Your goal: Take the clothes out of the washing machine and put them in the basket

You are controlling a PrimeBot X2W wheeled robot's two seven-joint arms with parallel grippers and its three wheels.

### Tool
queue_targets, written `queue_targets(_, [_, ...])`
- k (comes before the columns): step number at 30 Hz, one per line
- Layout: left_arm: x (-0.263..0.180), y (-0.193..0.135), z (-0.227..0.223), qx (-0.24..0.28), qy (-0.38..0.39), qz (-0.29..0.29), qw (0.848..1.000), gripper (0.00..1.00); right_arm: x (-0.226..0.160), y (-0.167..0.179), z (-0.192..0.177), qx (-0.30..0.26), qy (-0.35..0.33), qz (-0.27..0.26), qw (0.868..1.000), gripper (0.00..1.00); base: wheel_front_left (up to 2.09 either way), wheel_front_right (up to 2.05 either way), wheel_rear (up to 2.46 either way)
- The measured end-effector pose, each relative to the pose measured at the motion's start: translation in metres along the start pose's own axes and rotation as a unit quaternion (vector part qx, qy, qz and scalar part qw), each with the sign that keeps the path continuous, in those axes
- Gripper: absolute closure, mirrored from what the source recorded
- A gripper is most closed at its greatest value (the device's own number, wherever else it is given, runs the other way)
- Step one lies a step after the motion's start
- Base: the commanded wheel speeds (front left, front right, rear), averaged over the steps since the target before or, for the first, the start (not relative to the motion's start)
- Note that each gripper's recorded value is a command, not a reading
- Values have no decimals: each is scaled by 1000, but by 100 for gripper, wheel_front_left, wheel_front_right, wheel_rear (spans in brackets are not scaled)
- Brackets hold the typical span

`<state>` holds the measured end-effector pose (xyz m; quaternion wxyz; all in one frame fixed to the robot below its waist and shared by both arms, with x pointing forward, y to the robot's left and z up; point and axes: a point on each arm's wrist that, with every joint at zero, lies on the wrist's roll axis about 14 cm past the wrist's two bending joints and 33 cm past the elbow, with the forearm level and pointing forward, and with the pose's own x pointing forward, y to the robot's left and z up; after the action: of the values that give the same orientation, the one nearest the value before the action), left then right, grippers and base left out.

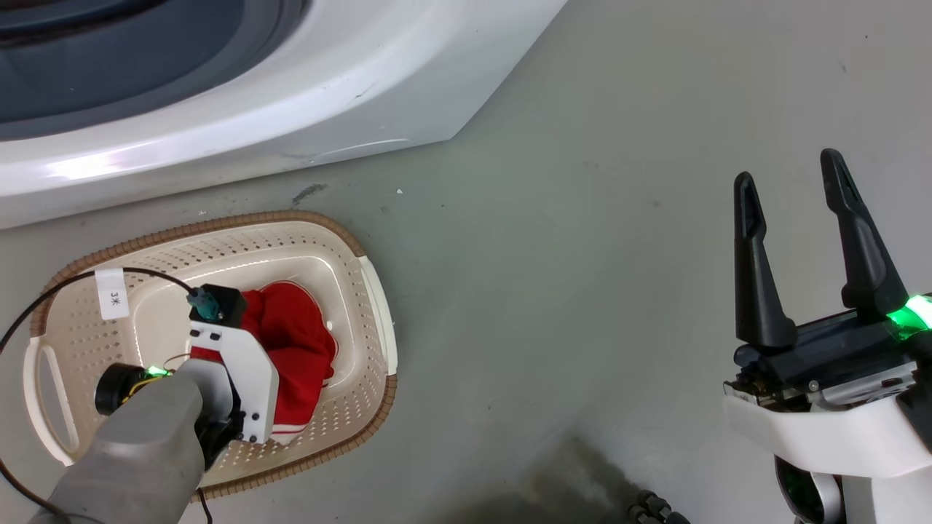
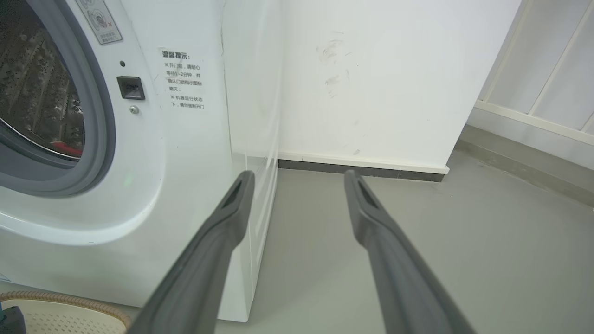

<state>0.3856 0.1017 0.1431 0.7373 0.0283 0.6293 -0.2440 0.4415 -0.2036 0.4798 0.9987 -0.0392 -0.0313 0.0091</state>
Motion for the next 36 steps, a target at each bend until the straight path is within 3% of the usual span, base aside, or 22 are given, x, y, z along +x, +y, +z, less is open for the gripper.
queue_targets(4, [5,3,4,8,-9,6,1000,100,2,-1,-4,-1,4,-1,1000,0,0,0,0])
queue_targets(5, [5,5,5,9,-13,9,1000,27,2,-1,-5,-1,5,-1,1000,0,0,0,0])
queue_targets(6, [4,6,7,10,-17,12,1000,0,2,-1,-4,-1,4,-1,1000,0,0,0,0])
queue_targets(16, [-25,-7,29,44,-106,15,993,0,-7,5,21,4,-23,6,1000,0,0,0,0])
queue_targets(27, [-91,-23,57,91,-241,43,965,0,-37,17,58,16,-59,18,998,0,0,0,0])
queue_targets(29, [-105,-26,70,97,-269,55,957,0,-43,18,65,19,-66,19,997,0,0,0,0])
queue_targets(33, [-152,-37,115,105,-366,78,921,0,-54,21,75,20,-78,21,997,0,0,0,0])
queue_targets(36, [-183,-34,117,108,-413,103,898,0,-61,24,82,23,-87,26,996,0,0,0,0])
